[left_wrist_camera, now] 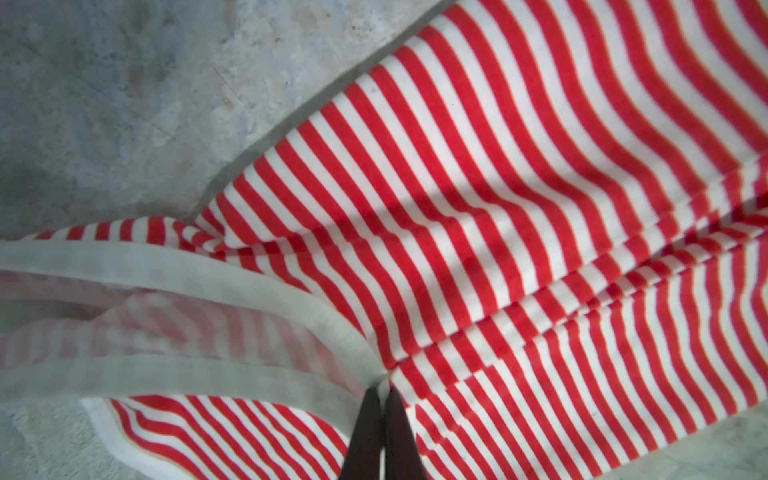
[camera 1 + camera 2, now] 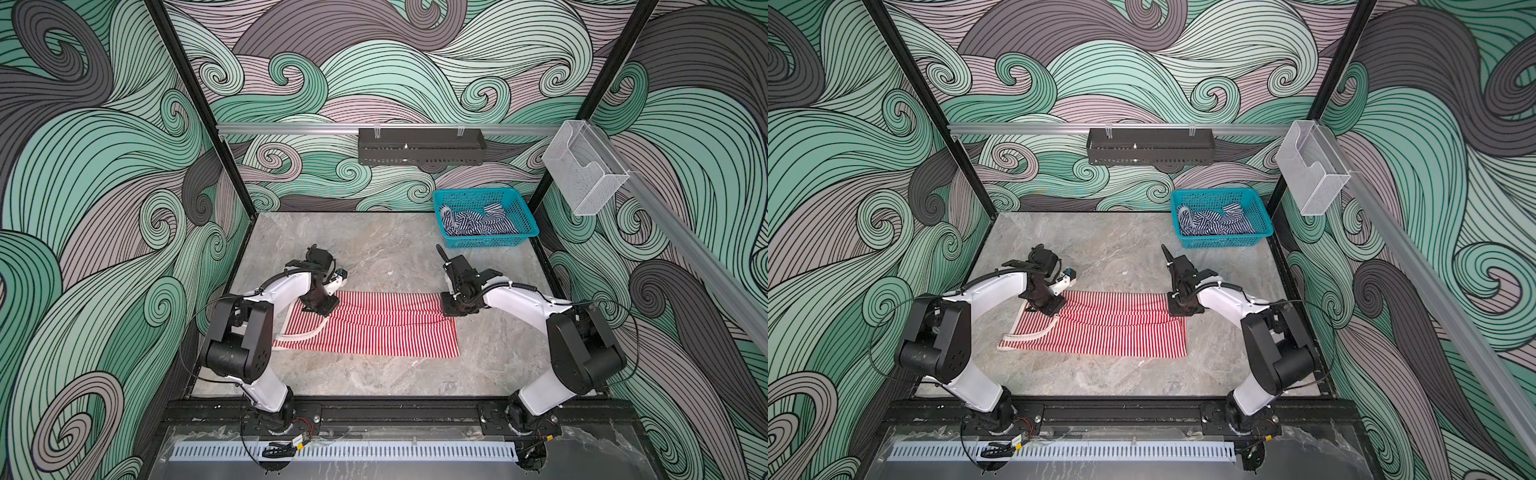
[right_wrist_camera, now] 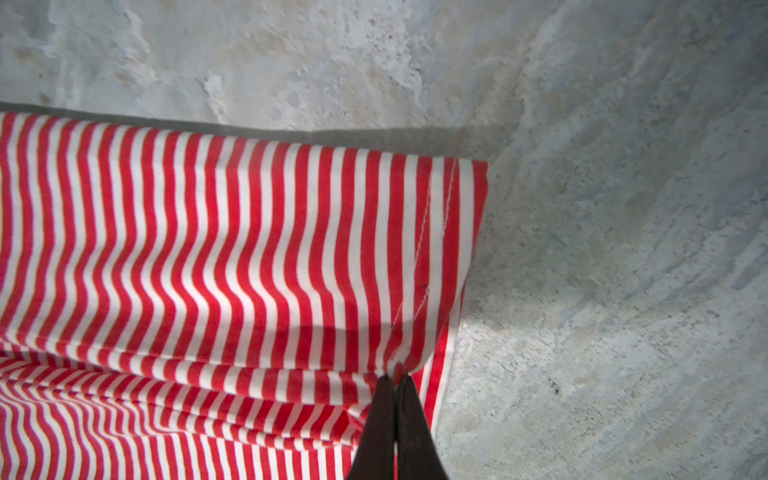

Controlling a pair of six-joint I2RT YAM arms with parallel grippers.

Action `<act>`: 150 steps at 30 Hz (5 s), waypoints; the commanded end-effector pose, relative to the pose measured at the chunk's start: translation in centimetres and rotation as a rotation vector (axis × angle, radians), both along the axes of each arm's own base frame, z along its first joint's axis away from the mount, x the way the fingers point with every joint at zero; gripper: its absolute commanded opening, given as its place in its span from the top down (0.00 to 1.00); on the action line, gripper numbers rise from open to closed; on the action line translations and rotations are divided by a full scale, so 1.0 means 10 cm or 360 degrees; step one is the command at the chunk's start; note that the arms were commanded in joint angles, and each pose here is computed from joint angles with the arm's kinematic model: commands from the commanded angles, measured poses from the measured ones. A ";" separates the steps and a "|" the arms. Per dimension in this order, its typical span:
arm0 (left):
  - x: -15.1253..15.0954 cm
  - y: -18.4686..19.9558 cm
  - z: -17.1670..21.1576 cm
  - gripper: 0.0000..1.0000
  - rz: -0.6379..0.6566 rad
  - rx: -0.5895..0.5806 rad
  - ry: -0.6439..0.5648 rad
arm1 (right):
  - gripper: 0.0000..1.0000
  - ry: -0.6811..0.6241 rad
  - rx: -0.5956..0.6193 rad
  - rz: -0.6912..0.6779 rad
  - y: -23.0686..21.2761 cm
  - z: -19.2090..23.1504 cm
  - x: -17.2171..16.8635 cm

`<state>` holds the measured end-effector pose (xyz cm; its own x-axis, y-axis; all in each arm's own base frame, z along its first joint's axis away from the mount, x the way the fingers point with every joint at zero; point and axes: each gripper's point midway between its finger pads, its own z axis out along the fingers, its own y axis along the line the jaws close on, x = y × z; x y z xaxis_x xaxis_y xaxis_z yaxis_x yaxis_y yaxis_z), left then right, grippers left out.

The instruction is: Fold and stack the tank tops

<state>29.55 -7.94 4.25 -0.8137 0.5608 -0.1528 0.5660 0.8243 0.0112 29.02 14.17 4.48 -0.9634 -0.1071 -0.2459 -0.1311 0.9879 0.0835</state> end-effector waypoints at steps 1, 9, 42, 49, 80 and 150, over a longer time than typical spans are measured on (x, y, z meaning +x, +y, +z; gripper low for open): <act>-0.01 0.07 0.03 1.00 0.0019 0.0055 -0.0037 | 1.00 -0.0005 -0.0049 -0.0033 -0.11 0.02 -0.08; -0.04 0.09 -0.12 1.00 0.0012 0.0093 0.0036 | 1.00 0.0045 0.0001 -0.0031 -0.10 -0.04 -0.26; 1.44 0.31 0.37 0.54 0.0072 0.0528 -0.0466 | 0.95 0.0093 0.0117 -0.0224 0.49 -0.20 0.06; 1.43 0.48 0.33 0.40 0.0064 0.0636 -0.0478 | 0.95 0.0168 0.0003 -0.0256 0.36 -0.40 -0.04; 0.71 1.18 0.21 0.40 0.0260 0.0927 -0.0393 | 0.95 0.0201 0.0024 -0.0255 0.37 -0.50 -0.14; 0.54 1.61 0.20 0.92 0.0707 0.0711 -0.0625 | 1.00 0.0316 -0.0077 -0.0267 0.13 -0.74 -0.39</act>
<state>35.17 6.93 6.71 -0.8968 0.3048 -0.3206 0.1069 0.8526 0.5116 28.96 18.25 0.97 -0.9788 0.0621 -0.1951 0.0312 0.9870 0.1576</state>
